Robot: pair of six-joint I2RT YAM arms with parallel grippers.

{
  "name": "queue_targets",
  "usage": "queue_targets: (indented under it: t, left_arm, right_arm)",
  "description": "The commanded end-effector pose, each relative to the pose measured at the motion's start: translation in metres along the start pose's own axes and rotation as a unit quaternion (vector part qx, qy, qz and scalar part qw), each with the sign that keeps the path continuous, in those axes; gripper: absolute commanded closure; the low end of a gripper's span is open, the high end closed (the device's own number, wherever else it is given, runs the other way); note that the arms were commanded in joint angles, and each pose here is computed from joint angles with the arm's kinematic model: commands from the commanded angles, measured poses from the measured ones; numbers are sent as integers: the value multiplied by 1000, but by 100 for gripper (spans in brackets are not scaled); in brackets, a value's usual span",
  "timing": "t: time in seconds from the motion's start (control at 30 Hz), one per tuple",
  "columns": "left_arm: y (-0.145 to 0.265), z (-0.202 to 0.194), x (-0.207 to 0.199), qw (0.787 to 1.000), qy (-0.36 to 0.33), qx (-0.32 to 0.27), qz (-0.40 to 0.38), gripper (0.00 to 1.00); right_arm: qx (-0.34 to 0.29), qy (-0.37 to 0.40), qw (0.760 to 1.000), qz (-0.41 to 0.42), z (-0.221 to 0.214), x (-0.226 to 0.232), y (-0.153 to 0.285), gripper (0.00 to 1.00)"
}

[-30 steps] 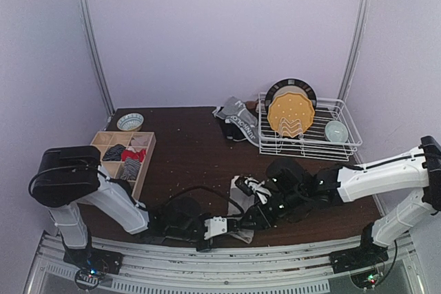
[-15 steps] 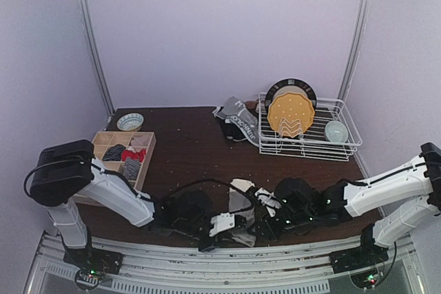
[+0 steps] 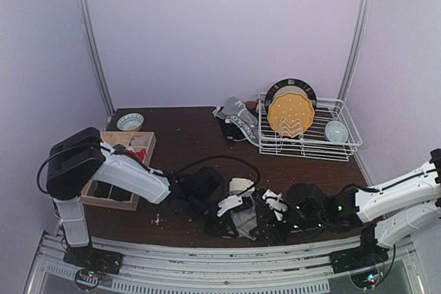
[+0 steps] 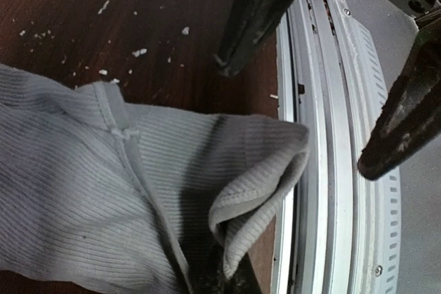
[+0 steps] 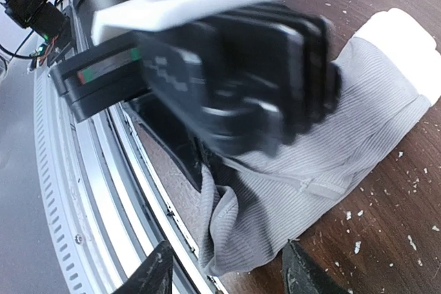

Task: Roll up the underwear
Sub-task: Roll the underwear at the center of the board.

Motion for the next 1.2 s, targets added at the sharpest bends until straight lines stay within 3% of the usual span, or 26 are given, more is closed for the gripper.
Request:
queue_targets:
  t: [0.0, 0.63, 0.7, 0.87, 0.9, 0.97, 1.1, 1.17]
  left_arm:
    - [-3, -6, -2, 997, 51, 35, -46, 100]
    - [-6, -11, 18, 989, 117, 55, -71, 100]
    - [-7, -11, 20, 989, 118, 56, -68, 100]
    - [-7, -9, 22, 989, 119, 56, -64, 100]
    - [-7, -9, 22, 990, 118, 55, -62, 98]
    - [-5, -8, 23, 990, 118, 52, -55, 83]
    - [5, -1, 17, 992, 112, 32, -47, 54]
    - [12, 0, 14, 993, 107, 24, -37, 46]
  right_arm:
    - [7, 34, 999, -12, 4, 2, -2, 48]
    - [80, 51, 995, 5, -13, 5, -35, 51]
    - [84, 47, 995, -3, -14, 3, -37, 57]
    - [79, 13, 997, 5, -16, 4, -38, 91]
    - [80, 5, 997, 10, -20, 3, -38, 94]
    - [80, -12, 997, 17, -22, 4, -38, 100]
    - [80, -52, 995, 23, -24, 3, -38, 100]
    - [79, -72, 994, 26, -26, 0, -38, 100]
Point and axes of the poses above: each gripper's point midway between its finger pads, its own y axis back along the fingers, its own x axis along the line the jaws close on, z = x × y, the point moved 4 cm from there along y, back along the fingers, and after that the axes turned 5 degrees about -y, right-handed, at the moved point
